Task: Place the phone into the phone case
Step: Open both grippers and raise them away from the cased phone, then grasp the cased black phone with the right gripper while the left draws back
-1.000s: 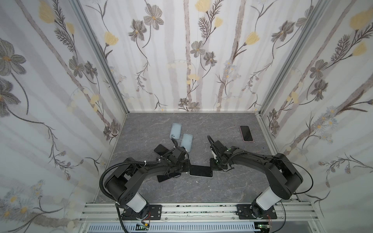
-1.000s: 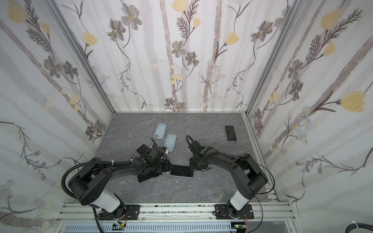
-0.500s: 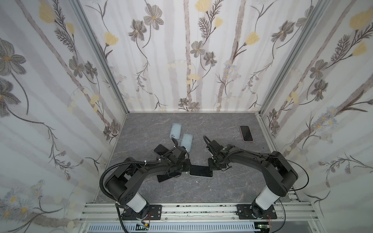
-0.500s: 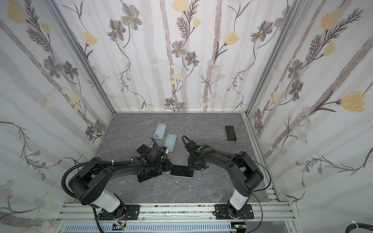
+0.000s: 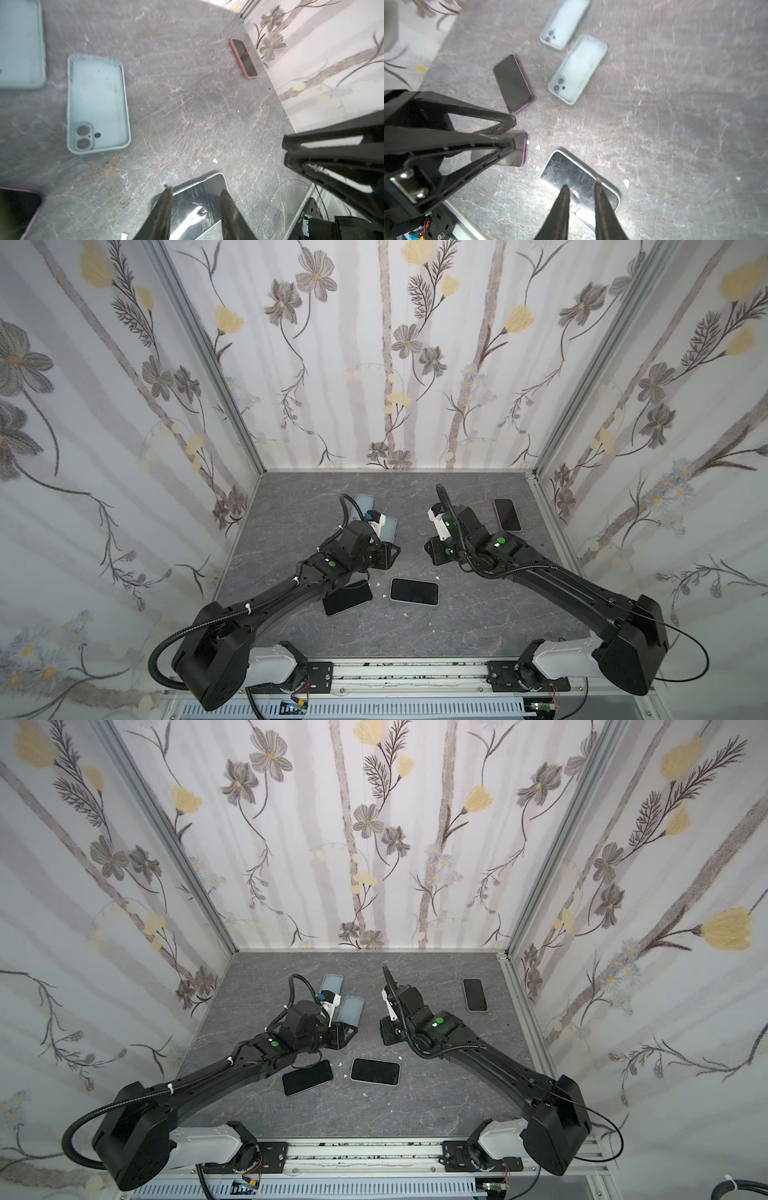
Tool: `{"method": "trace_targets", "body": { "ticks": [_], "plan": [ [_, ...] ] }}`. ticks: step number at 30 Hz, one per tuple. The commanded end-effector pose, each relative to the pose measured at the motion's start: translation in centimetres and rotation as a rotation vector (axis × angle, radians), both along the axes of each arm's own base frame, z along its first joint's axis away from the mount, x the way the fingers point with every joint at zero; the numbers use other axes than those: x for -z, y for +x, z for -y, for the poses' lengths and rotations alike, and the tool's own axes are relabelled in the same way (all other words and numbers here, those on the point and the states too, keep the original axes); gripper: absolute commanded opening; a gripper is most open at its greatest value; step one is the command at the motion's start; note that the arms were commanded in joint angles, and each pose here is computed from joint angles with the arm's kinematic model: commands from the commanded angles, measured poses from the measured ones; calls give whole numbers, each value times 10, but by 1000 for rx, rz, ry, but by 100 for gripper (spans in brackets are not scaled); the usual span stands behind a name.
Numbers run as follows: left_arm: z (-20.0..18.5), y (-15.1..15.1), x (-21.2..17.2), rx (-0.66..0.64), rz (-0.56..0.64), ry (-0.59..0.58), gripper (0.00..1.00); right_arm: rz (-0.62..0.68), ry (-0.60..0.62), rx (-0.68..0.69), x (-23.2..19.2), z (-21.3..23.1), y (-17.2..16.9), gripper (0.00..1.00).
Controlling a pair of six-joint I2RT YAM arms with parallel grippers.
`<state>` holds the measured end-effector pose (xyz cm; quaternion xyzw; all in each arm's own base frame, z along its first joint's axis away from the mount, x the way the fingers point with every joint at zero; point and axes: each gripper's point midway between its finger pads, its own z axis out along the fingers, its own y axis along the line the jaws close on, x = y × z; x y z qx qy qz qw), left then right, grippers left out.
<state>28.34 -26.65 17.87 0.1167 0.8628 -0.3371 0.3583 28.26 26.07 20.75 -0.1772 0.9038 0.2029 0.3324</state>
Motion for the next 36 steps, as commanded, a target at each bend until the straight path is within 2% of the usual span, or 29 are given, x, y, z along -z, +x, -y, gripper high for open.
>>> {"method": "trace_targets", "body": {
  "ticks": [1, 7, 10, 15, 20, 27, 32, 36],
  "plan": [
    [-13, 6, -33, 1, 218, 45, 48, 199, -13, -66, -43, -3, 13, 32],
    [-25, -11, -77, 61, 472, 41, 72, 330, -63, -188, -64, -5, 8, 46],
    [-30, -24, -87, 102, 557, 47, 83, 343, -101, -228, -55, -5, 6, 65],
    [-34, -47, -83, 196, 652, 73, 97, 348, -163, -277, -40, -6, 2, 77],
    [-35, -67, -70, 293, 716, 99, 100, 392, -201, -325, -34, -6, -1, 89],
    [-43, -72, -47, 288, 731, 127, 100, 571, -166, -406, -44, -9, -14, 100],
    [-41, -79, -27, 333, 727, 135, 100, 697, -142, -528, -36, -9, -37, 100],
    [-37, -91, -15, 429, 749, 168, 100, 698, -164, -647, -12, -8, -57, 100]
  ]
}}
